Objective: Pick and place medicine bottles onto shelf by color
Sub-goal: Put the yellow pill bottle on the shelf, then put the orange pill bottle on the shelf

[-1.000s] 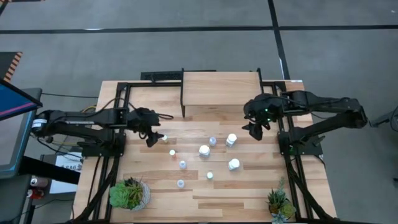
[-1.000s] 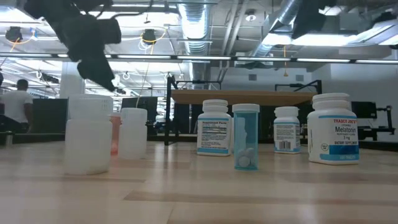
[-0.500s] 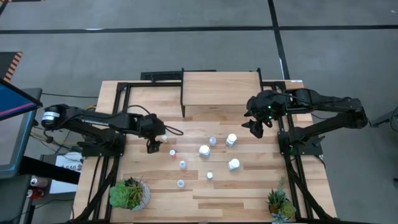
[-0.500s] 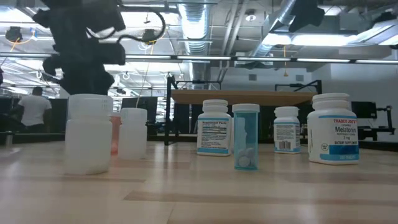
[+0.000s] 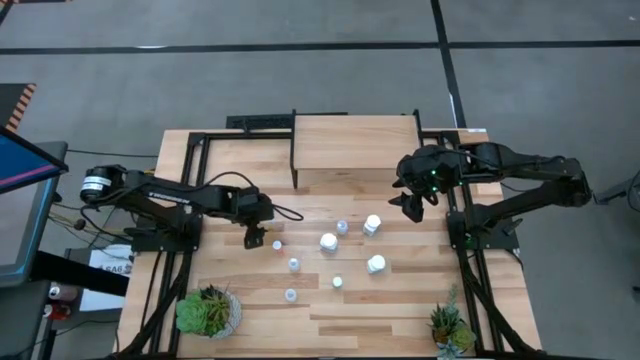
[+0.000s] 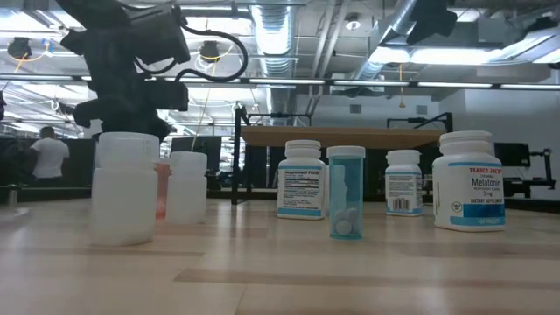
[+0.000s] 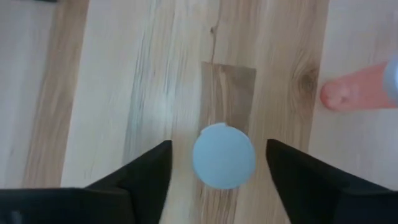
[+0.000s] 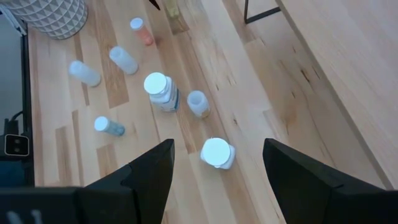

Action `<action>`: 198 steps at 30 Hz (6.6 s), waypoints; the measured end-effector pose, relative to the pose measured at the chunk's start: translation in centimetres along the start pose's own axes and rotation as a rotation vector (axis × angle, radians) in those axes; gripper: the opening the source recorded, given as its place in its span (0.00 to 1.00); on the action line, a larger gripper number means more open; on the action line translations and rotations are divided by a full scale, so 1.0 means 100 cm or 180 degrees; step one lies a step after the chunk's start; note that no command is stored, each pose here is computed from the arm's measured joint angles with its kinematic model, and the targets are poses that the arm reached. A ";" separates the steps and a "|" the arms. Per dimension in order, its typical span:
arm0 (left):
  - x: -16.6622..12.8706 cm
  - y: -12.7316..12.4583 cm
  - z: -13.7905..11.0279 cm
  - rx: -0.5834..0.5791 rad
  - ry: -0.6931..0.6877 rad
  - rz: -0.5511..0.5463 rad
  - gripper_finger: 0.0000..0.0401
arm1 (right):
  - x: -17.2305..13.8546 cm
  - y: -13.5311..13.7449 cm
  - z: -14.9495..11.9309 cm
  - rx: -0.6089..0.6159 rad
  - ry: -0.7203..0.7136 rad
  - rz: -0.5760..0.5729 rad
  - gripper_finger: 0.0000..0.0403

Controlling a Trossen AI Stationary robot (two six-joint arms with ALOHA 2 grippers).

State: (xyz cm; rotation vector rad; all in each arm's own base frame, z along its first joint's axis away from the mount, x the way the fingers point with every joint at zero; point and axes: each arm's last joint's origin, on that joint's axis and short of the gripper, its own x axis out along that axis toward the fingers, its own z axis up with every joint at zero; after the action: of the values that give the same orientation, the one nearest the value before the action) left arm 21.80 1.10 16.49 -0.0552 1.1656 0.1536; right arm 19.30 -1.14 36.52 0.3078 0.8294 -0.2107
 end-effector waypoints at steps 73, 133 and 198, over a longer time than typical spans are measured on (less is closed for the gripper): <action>-0.070 0.214 0.230 0.0026 -0.0119 0.0105 0.40 | 0.001 0.000 0.000 0.0329 0.0009 -0.0001 0.67; -0.057 -0.034 0.038 0.0660 0.0899 -0.0941 0.56 | 0.001 0.000 -0.002 0.0317 0.0065 -0.0013 0.67; -0.116 0.047 0.168 0.0737 -0.0451 -0.0292 0.21 | 0.001 0.000 -0.002 0.0317 0.0091 -0.0020 0.67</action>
State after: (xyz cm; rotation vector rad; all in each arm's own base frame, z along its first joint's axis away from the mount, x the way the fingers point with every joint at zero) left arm 31.91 6.71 33.97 0.1049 1.0308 -0.0584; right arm 19.21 -1.05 36.28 0.4025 0.8497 -0.2545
